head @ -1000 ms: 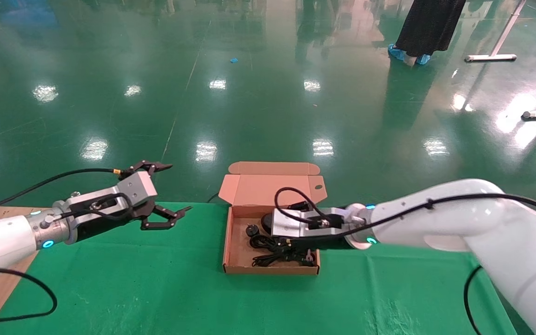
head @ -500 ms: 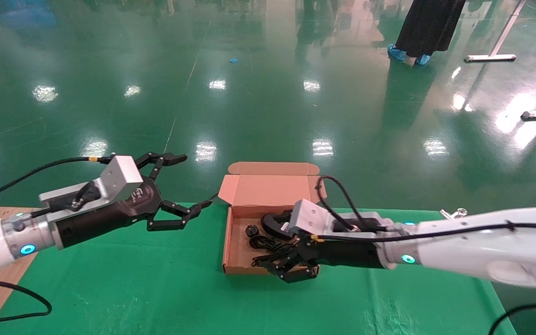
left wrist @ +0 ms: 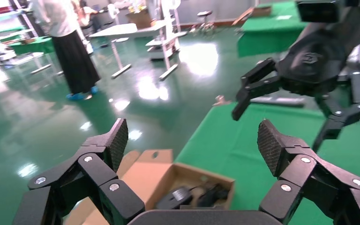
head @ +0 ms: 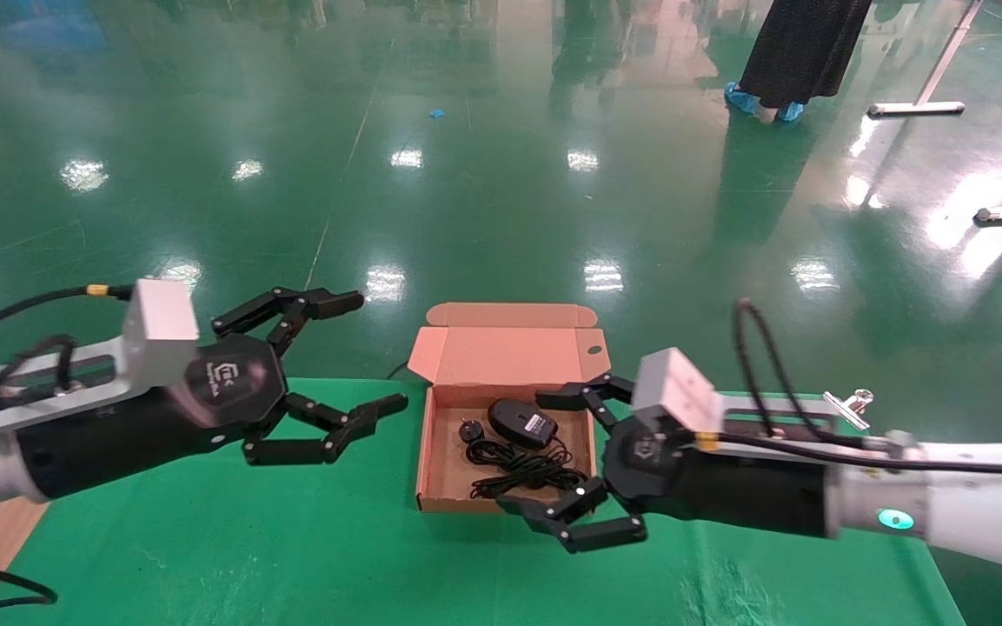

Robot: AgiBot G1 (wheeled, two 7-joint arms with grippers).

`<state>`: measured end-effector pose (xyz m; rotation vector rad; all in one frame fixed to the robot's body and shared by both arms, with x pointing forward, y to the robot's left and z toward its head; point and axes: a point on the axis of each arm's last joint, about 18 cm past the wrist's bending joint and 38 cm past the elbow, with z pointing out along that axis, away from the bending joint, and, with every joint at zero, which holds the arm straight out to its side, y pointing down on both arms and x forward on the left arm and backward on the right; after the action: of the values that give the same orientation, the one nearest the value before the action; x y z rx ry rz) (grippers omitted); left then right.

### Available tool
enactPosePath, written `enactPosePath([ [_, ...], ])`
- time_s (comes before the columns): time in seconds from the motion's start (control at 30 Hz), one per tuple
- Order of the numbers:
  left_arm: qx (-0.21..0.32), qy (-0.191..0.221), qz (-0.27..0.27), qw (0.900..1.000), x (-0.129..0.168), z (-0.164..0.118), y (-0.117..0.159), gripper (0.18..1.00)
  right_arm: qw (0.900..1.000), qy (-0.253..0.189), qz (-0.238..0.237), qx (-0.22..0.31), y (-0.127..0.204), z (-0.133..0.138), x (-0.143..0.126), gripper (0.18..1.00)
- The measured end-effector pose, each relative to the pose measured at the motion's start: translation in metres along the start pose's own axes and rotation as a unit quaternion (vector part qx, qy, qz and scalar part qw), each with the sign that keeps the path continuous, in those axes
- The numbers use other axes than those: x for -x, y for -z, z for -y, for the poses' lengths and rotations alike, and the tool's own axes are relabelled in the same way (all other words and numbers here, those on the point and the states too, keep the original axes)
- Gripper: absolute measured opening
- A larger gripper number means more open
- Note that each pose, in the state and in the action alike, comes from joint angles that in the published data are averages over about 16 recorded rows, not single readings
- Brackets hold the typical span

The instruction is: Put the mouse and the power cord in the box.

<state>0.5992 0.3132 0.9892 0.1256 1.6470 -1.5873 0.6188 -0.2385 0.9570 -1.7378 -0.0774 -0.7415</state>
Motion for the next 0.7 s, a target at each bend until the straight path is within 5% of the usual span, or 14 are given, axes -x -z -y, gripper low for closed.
enactPosePath([
  [0.7,-0.024,0.075,-0.138,0.9873,-0.072,0.068,0.040,1.001,0.993,-0.017,0.064,-0.096,0.108,0.060,0.063,1.001],
])
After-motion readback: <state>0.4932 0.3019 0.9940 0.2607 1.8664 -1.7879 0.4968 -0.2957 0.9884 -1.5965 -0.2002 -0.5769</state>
